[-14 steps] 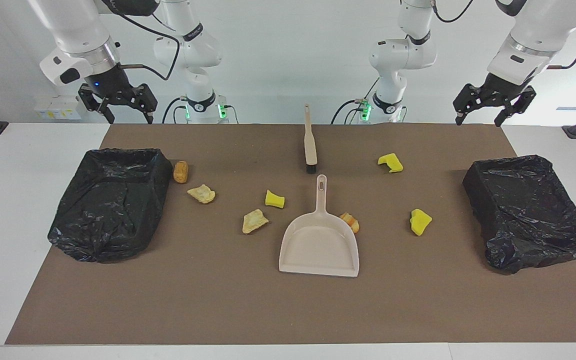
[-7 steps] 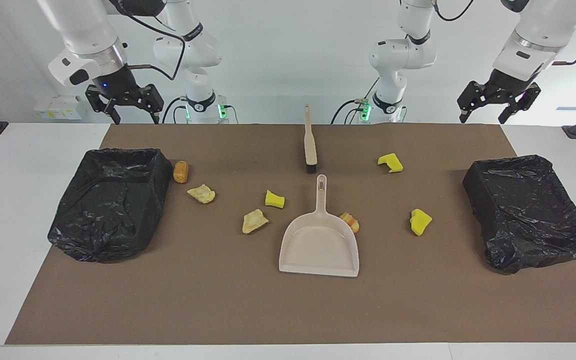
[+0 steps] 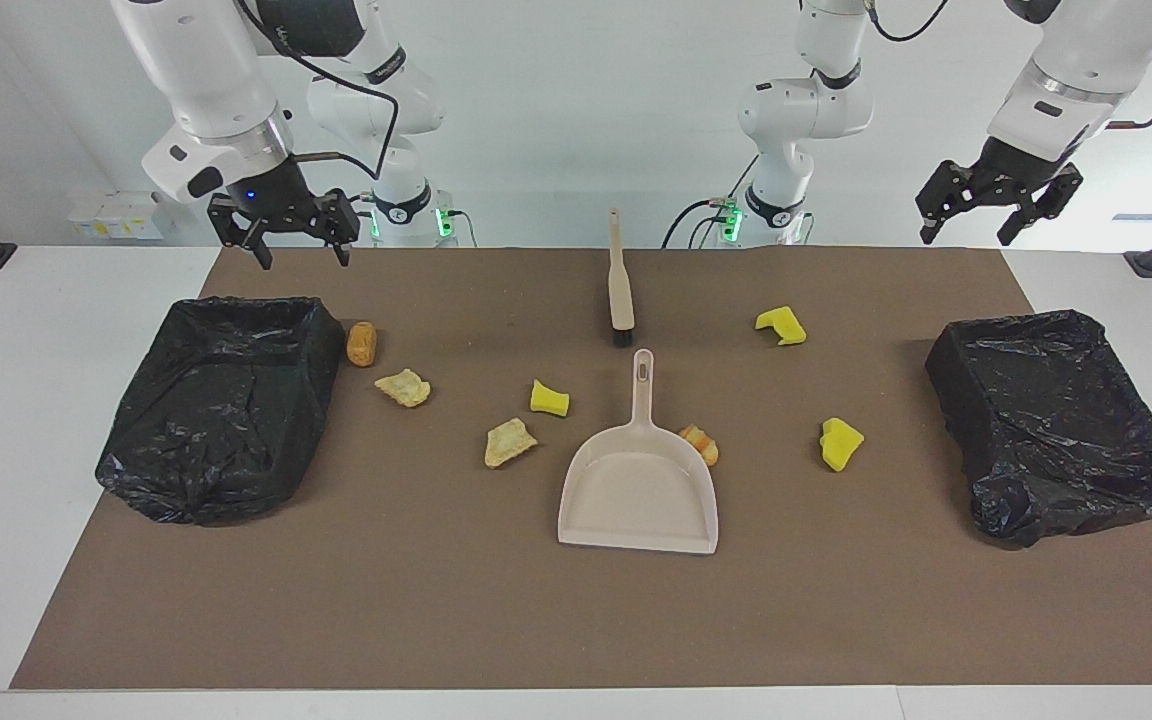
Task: Sweep and dump trash in bin
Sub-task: 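Reach the right gripper to the pink dustpan handle and grasp it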
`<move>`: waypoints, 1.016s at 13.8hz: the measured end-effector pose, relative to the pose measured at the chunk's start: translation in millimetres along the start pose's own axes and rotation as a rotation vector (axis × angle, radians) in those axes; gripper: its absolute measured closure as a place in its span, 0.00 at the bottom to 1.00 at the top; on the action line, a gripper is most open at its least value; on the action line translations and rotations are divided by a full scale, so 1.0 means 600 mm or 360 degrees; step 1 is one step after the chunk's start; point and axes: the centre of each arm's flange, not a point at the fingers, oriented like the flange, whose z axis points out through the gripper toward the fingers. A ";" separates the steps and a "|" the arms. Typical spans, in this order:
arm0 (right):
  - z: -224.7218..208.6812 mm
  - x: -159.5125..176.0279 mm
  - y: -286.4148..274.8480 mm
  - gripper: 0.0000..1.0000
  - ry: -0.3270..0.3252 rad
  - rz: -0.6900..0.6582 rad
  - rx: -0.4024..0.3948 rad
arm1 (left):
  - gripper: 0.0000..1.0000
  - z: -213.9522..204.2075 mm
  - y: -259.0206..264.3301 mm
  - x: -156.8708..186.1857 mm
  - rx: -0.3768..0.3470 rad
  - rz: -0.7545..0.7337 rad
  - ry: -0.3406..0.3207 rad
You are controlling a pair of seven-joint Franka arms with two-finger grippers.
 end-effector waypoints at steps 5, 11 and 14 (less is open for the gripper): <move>0.093 0.016 -0.130 0.00 0.0032 0.0146 0.0057 | 0.00 0.008 0.005 -0.002 0.0000 0.0012 -0.0019; 0.203 0.009 -0.291 0.00 0.0029 0.0202 0.0124 | 0.00 0.058 0.038 -0.023 -0.0001 0.0067 -0.0100; 0.250 -0.006 -0.357 0.00 0.0017 0.0210 0.0146 | 0.00 0.106 0.075 -0.022 0.0001 0.0131 -0.0110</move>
